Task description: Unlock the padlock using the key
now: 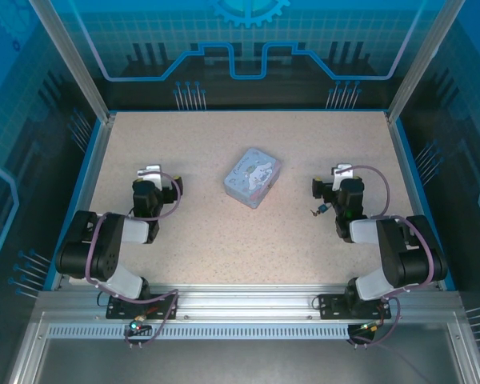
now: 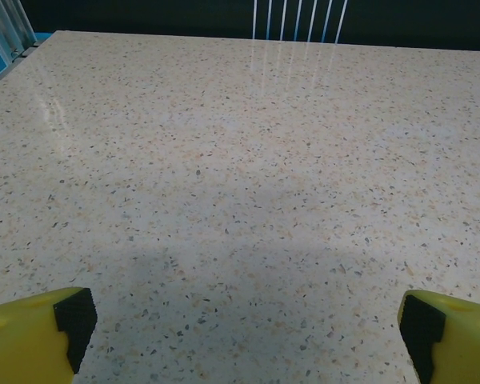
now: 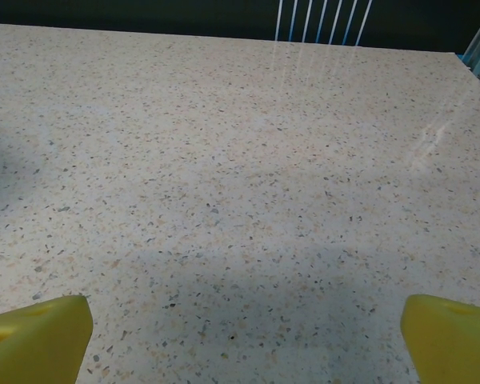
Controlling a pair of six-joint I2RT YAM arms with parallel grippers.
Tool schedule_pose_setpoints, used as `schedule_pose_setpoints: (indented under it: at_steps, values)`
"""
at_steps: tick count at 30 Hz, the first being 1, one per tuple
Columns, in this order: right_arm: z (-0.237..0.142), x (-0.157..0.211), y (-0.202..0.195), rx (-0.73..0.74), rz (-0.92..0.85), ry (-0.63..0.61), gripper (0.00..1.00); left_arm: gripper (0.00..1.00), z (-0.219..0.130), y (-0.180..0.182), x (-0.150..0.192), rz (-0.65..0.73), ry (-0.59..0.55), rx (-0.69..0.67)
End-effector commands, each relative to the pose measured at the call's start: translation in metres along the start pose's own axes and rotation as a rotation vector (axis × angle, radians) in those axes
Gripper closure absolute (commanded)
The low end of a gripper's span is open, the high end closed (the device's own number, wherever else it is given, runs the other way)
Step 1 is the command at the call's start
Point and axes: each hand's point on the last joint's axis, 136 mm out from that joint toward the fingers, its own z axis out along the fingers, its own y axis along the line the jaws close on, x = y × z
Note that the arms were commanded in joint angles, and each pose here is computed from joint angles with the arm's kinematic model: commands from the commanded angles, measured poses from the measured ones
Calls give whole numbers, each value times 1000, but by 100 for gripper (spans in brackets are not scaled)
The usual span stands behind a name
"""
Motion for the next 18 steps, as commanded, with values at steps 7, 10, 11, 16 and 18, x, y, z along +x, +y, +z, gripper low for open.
schedule_pose_setpoints:
  at_steps: [7,10,11,16,18]
  values:
    - [2,-7,0,20,-17,-15,0,1,2,-2,-8,-18,-19,23]
    - [2,-7,0,19,-17,-15,0,1,2,-2,-9,-17,-22,22]
    - [2,-7,0,18,-16,-14,0,1,2,-3,-8,-16,-21,23]
    - [3,-7,0,17,-15,-14,0,1,2,-2,-9,-17,-23,21]
    - [4,-6,1,-22,-1,-4,0,1,2,-1,-8,-22,-18,12]
